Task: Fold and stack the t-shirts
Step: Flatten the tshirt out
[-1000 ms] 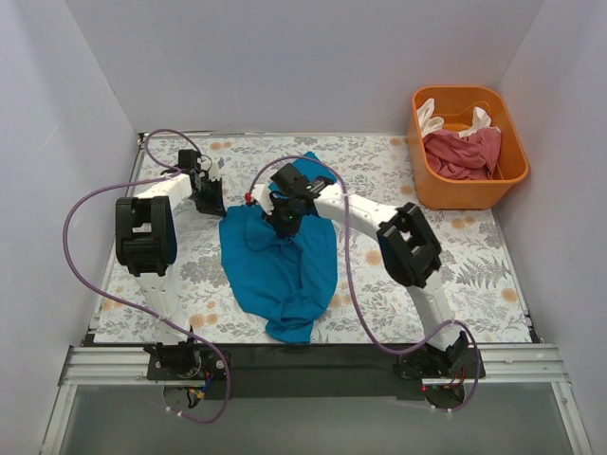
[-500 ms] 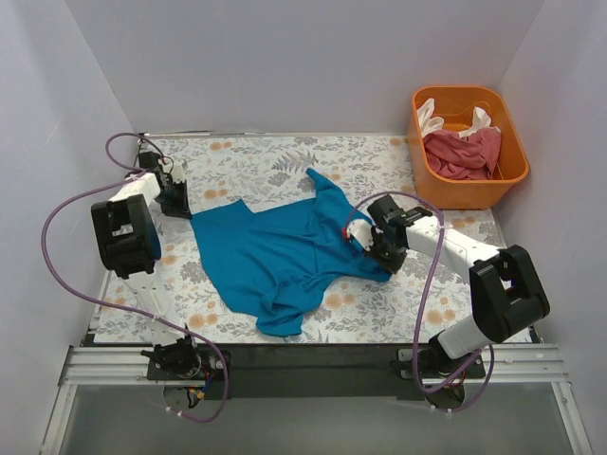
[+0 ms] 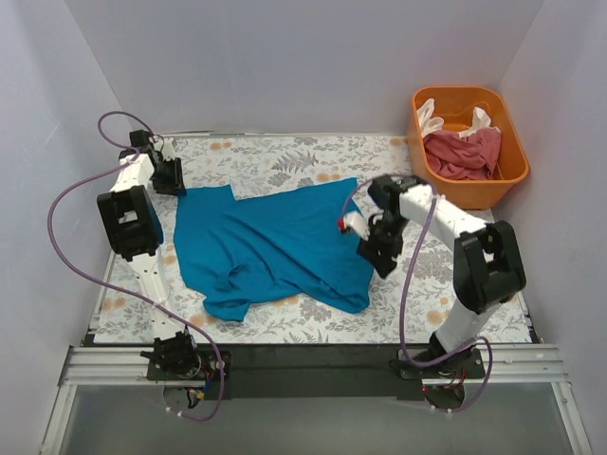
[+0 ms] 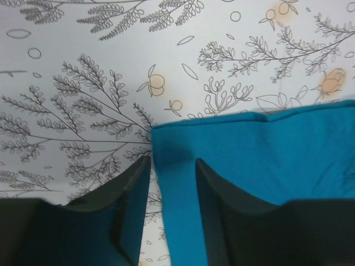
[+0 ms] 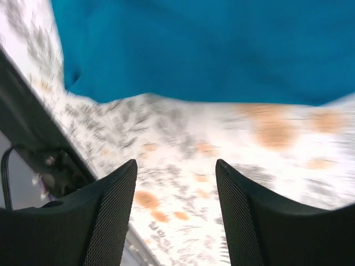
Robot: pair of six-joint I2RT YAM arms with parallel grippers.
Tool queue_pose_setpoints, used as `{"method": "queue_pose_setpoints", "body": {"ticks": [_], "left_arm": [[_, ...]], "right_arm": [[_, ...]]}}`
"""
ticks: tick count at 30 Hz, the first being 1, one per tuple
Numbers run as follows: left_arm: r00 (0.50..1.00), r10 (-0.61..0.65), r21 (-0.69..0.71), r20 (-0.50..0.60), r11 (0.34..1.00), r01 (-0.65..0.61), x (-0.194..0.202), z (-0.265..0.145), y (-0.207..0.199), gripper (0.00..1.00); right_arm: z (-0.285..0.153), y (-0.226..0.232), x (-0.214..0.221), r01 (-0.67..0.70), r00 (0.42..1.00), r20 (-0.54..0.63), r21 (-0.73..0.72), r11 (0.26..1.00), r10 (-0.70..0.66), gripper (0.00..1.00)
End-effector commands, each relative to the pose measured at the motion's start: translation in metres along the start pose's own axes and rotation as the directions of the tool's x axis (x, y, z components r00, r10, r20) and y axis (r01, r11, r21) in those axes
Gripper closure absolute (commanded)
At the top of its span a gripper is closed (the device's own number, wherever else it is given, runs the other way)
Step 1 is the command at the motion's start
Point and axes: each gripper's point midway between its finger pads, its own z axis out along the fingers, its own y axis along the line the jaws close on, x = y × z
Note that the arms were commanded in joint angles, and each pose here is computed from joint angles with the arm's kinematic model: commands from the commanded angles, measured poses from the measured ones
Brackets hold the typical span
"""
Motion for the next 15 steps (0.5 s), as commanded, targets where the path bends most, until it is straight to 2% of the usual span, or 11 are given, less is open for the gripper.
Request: {"method": "queue_pose_setpoints", "body": {"ticks": [1,2,3,4,5,9,11,15], "left_arm": [[0.999,-0.003,0.060,0.054,0.998,0.000,-0.018,-0.037,-0.018,0.61],[0.998,-0.001,0.071,0.063,0.997,-0.003,-0.019,-0.041,-0.021,0.53],[0.997,-0.001,0.076,0.071,0.997,-0.005,-0.020,-0.047,-0.024,0.50],[0.997,-0.003,0.085,0.074,0.996,-0.003,-0.020,-0.050,-0.026,0.47],[0.997,-0.016,0.096,0.077,0.995,0.009,-0.021,-0.052,-0.029,0.43],[0.996,-0.055,0.110,0.073,0.993,0.047,-0.020,-0.051,-0.032,0.42],[0.996,-0.072,0.109,0.060,0.992,0.065,-0.019,-0.045,-0.031,0.42],[0.996,-0.073,0.096,0.045,0.993,0.069,-0.015,-0.040,-0.029,0.42]], "right_arm": [[-0.080,-0.060,-0.078,-0.021,0.948,0.319,0.104,0.994,-0.013,0.34],[-0.078,-0.073,-0.091,-0.073,0.934,0.355,0.057,0.996,0.048,0.35],[-0.087,-0.086,-0.102,-0.091,0.919,0.389,0.067,0.994,0.058,0.36],[-0.116,-0.107,-0.123,-0.100,0.889,0.457,0.131,0.986,0.029,0.37],[-0.105,-0.127,-0.130,-0.178,0.883,0.455,0.104,0.978,0.113,0.38],[-0.121,-0.205,-0.163,-0.320,0.825,0.542,0.220,0.921,0.157,0.39],[-0.127,-0.238,-0.176,-0.353,0.796,0.590,0.272,0.895,0.135,0.39],[-0.114,-0.272,-0.187,-0.380,0.773,0.625,0.319,0.868,0.109,0.39]]}}
